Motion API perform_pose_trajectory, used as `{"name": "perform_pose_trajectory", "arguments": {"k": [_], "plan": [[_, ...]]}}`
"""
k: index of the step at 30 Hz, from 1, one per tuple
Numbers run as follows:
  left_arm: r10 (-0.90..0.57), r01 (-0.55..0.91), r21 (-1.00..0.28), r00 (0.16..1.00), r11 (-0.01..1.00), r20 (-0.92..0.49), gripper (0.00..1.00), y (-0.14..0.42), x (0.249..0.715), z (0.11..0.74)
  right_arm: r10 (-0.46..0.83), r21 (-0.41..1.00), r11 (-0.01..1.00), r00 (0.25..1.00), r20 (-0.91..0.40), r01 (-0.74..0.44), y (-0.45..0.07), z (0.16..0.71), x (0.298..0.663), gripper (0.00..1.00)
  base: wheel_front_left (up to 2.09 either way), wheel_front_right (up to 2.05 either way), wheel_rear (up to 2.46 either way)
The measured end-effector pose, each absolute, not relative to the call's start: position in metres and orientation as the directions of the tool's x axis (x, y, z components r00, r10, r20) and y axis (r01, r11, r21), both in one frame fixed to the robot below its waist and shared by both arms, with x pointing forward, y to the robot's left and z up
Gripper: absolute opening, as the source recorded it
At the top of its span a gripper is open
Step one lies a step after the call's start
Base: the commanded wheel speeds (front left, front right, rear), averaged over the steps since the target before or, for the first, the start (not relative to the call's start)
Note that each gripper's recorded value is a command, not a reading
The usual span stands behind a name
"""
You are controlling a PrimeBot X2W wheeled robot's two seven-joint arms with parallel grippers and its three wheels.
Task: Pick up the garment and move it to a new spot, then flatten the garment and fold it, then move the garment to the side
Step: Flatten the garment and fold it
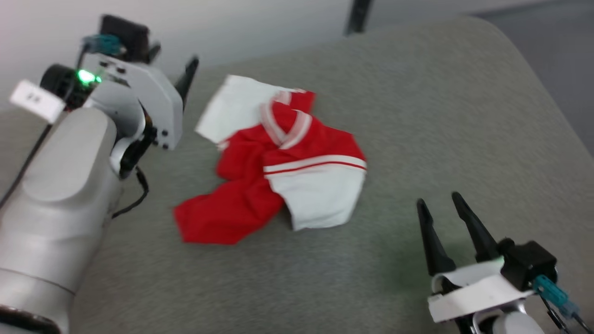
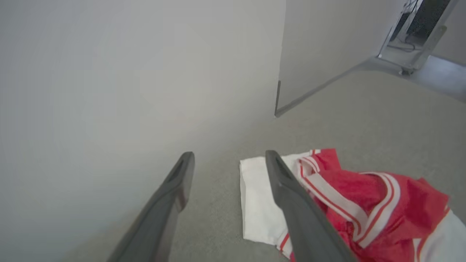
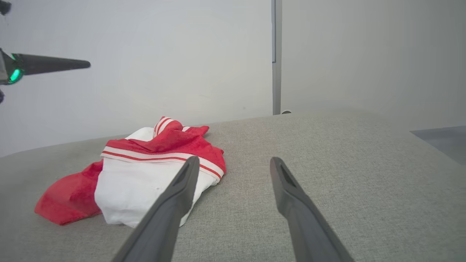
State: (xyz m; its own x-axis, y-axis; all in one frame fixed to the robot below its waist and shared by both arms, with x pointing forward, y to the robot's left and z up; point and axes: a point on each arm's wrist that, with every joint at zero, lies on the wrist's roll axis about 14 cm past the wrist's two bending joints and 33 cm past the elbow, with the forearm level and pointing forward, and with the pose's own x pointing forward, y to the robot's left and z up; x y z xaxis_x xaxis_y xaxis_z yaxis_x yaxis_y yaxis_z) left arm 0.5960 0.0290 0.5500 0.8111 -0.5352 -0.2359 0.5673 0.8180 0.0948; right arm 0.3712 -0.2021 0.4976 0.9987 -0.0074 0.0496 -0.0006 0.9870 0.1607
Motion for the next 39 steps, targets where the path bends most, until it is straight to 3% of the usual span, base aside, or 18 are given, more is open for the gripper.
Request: {"name": "perform_pose_trajectory", "arguments": {"k": [8, 16, 25, 26, 28, 39], "plan": [[-0.458, 0.620, 0.040, 0.620, 0.784, -0.637, 1.00, 0.020, 0.610, 0.456, -0.051, 0.152, 0.987, 0.998, 0.041, 0.044, -0.213, 0.498, 0.374, 1.00, 0.00, 0.00, 0.00], [-0.447, 0.621, -0.108, 0.421, 0.776, -0.789, 1.00, 0.002, 0.608, 0.396, -0.109, 0.131, 0.985, 0.994, -0.018, 0.110, -0.230, 0.482, 0.370, 1.00, 0.00, 0.00, 0.00], [-0.441, 0.622, -0.151, 0.343, 0.768, -0.830, 1.00, -0.001, 0.607, 0.380, -0.128, 0.127, 0.983, 0.991, -0.042, 0.133, -0.235, 0.476, 0.369, 1.00, 0.00, 0.00, 0.00], [-0.444, 0.622, -0.155, 0.340, 0.767, -0.829, 0.84, -0.001, 0.607, 0.380, -0.126, 0.127, 0.983, 0.991, -0.040, 0.130, -0.235, 0.476, 0.370, 1.00, 0.00, 0.00, 0.00], [-0.452, 0.627, -0.160, 0.339, 0.763, -0.825, 0.00, -0.003, 0.606, 0.382, -0.121, 0.127, 0.984, 0.992, -0.035, 0.125, -0.234, 0.477, 0.374, 1.00, 0.00, 0.00, 0.00], [-0.512, 0.550, -0.210, 0.480, 0.809, -0.713, 0.00, 0.014, 0.606, 0.402, -0.078, 0.133, 0.988, 0.997, -0.020, 0.080, -0.222, 0.476, 0.385, 1.00, 0.00, 0.00, 0.00]]}}
